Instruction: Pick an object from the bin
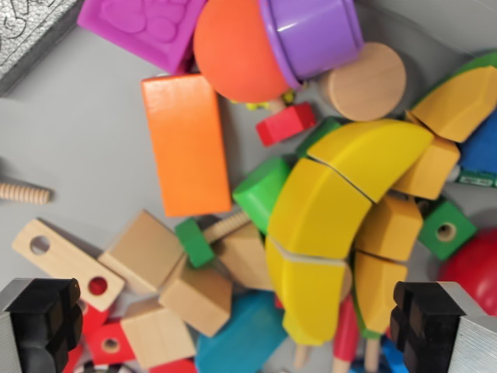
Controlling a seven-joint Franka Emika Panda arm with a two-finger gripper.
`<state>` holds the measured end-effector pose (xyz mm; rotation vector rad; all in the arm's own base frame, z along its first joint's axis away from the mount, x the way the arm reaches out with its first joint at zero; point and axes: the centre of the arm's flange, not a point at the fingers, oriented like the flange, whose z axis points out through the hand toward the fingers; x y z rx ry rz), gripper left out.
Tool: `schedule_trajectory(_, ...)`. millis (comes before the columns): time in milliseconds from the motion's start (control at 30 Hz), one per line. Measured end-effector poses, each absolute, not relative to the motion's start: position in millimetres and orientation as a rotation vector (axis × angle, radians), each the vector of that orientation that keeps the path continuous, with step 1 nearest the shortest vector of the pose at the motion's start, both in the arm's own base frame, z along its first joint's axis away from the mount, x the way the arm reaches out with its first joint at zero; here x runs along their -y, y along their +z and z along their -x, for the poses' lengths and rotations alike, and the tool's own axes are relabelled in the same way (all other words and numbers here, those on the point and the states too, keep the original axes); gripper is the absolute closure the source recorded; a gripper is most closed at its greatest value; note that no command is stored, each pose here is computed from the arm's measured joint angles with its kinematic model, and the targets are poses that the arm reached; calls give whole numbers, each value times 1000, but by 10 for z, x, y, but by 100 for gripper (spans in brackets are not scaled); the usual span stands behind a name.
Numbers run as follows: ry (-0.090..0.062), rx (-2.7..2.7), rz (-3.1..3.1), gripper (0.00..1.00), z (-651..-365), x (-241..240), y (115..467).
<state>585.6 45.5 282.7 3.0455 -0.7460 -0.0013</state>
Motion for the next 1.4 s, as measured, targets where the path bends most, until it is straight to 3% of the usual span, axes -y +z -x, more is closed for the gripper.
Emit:
schedule_trajectory(1100, -18, 444, -3114, 0, -5894, -813, 1535)
schedule_trajectory(1333, -16, 442, -3114, 0, -5894, -816, 1303)
schedule_trajectory(1400, -6, 440, -3115, 0, -5907, -820, 1262)
